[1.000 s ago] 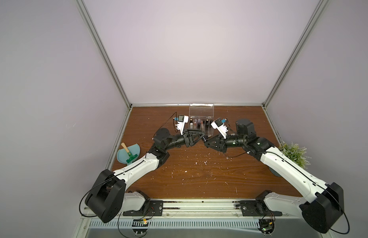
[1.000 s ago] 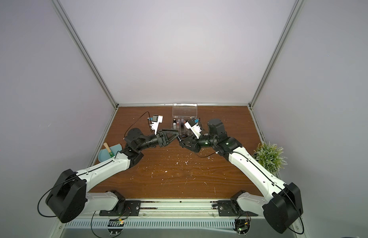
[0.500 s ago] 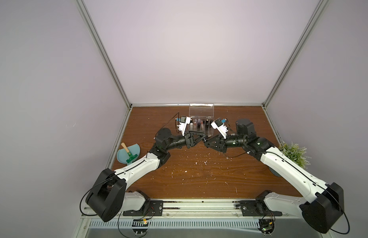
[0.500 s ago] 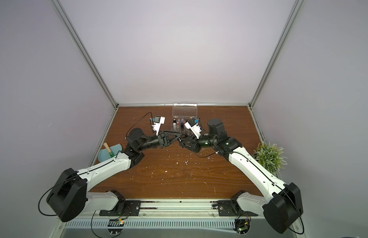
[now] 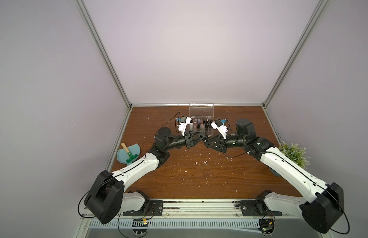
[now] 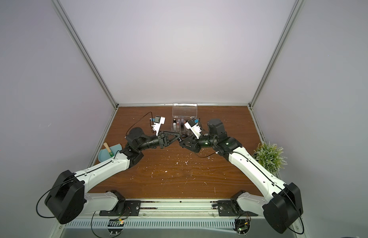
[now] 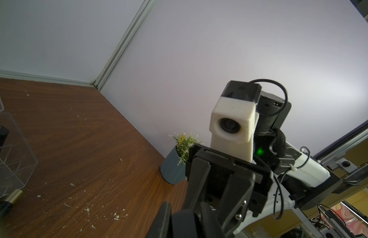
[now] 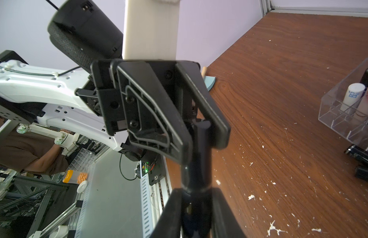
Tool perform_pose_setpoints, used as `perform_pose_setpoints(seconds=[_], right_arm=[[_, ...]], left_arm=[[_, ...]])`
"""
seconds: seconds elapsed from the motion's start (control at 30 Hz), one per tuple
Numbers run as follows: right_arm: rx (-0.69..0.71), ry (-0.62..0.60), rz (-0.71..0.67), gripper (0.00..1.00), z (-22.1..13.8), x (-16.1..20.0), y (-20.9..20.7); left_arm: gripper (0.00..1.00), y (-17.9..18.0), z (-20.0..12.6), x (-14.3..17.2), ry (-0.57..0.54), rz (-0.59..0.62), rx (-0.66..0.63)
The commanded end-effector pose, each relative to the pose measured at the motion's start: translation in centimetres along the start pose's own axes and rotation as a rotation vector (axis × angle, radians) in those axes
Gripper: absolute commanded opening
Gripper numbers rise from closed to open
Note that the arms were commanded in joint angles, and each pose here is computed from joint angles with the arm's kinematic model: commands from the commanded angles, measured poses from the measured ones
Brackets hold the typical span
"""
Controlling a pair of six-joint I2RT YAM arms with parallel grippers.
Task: Arrange the lipsticks in the organizer
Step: Pick up the lipstick at the center of the board.
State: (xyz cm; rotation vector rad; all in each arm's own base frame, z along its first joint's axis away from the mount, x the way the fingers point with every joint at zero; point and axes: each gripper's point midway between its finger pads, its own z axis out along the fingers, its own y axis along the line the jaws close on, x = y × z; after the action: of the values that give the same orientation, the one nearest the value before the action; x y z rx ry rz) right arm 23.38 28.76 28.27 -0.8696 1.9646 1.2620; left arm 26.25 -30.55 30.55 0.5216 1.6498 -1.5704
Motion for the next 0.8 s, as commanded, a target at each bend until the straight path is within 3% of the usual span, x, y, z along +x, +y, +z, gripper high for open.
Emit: perform_pose_setpoints(seconds=[0.0,0.07,0.17,0.33,0.4,0.57,0.77], right_arm=[[-0.014,-0.046,-0.059,0.16,-0.9,-1.7,1.5],[-0.009,-0.049,-0.06,0.2,-1.0,-1.8,1.5],[0.002,-0.057,-0.064,0.34,-1.2,-2.0,1.5],[0.061,-0.092,-0.078,0.66,-2.3,-2.8,1.4],[0.102,-0.122,-0.089,0.73,-3.2,-3.4,1.5],[0.293,-0.236,-0.103,0.78,-7.0,-5.2,0.5],[0.553,-0.428,-0.103,0.78,-13.5,-7.1,-0.9]], left_arm=[[0.2,-1.2,0.2,-0.8,-0.01,0.049,0.028],[0.19,-1.2,0.2,-0.9,-0.011,0.052,0.026],[0.16,-0.7,0.4,-0.8,-0.005,0.056,0.004],[0.14,1.9,1.2,-1.3,0.009,0.098,-0.111],[0.14,3.6,1.9,-1.8,0.019,0.136,-0.177],[0.13,9.7,4.3,-3.4,0.034,0.236,-0.379],[0.15,15.5,7.9,-4.2,0.041,0.362,-0.523]])
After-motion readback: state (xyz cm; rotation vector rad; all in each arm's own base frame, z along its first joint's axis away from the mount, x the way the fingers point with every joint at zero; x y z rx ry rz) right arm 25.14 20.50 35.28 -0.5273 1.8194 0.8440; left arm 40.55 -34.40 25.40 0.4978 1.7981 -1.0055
